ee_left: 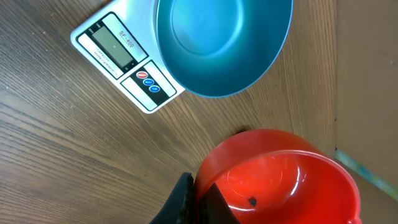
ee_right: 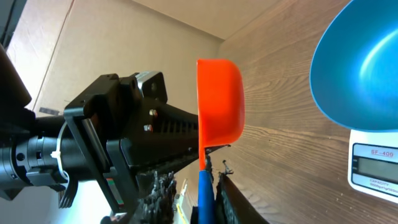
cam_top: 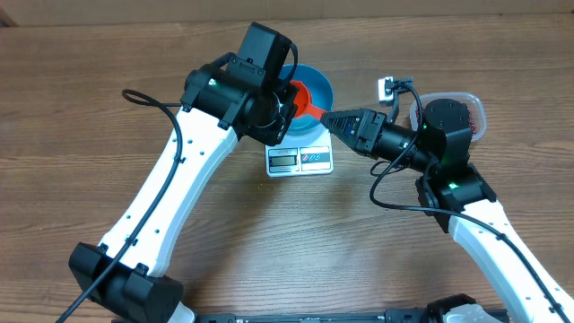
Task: Scoop item into bowl and weigh 150g on scale
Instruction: 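Close the right gripper on the blue handle and release the left gripper, then carry the red scoop with the right gripper over the bean tub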
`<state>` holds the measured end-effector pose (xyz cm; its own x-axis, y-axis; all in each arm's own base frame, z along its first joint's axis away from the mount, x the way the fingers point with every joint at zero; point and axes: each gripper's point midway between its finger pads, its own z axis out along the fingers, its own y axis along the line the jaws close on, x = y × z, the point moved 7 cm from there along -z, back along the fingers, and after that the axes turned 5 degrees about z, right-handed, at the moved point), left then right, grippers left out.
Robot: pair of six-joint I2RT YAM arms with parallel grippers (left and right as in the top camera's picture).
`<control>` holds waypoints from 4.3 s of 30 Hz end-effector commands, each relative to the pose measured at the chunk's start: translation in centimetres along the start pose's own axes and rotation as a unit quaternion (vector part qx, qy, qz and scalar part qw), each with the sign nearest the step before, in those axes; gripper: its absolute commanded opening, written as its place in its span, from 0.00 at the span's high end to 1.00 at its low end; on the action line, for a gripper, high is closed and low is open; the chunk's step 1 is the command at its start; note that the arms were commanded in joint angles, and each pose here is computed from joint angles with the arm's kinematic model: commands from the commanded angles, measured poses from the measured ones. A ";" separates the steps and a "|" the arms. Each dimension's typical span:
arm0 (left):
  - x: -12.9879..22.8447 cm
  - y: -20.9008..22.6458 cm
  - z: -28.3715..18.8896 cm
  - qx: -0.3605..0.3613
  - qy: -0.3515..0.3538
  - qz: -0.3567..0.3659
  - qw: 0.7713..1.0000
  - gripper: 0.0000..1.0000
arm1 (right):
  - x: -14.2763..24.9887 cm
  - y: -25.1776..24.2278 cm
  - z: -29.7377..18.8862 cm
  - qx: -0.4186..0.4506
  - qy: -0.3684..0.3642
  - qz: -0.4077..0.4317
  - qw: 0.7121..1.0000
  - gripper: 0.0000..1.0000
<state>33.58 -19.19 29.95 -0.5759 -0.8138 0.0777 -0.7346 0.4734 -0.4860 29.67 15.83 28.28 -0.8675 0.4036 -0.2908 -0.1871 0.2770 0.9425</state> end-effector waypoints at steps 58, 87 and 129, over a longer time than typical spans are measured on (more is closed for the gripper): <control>-3.2 -0.7 -2.5 0.016 -0.047 0.266 0.963 0.00 | -2.5 -2.8 -2.9 0.115 -0.042 -0.042 0.992 0.96; -4.1 -1.2 -1.9 -0.021 -0.114 0.394 0.912 0.00 | -4.2 -2.3 -11.8 0.536 -0.139 -0.066 0.830 0.96; -3.4 -1.5 -1.5 -0.025 -0.105 0.490 0.865 0.00 | -8.6 -5.5 -14.3 0.648 -0.158 -0.144 0.731 0.96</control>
<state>35.79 -16.46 31.39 -0.8639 -0.0774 -0.4977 0.0300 0.9785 -0.2041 30.79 -0.66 27.94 -0.6848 0.3008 -0.6638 0.4176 0.9084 -0.0192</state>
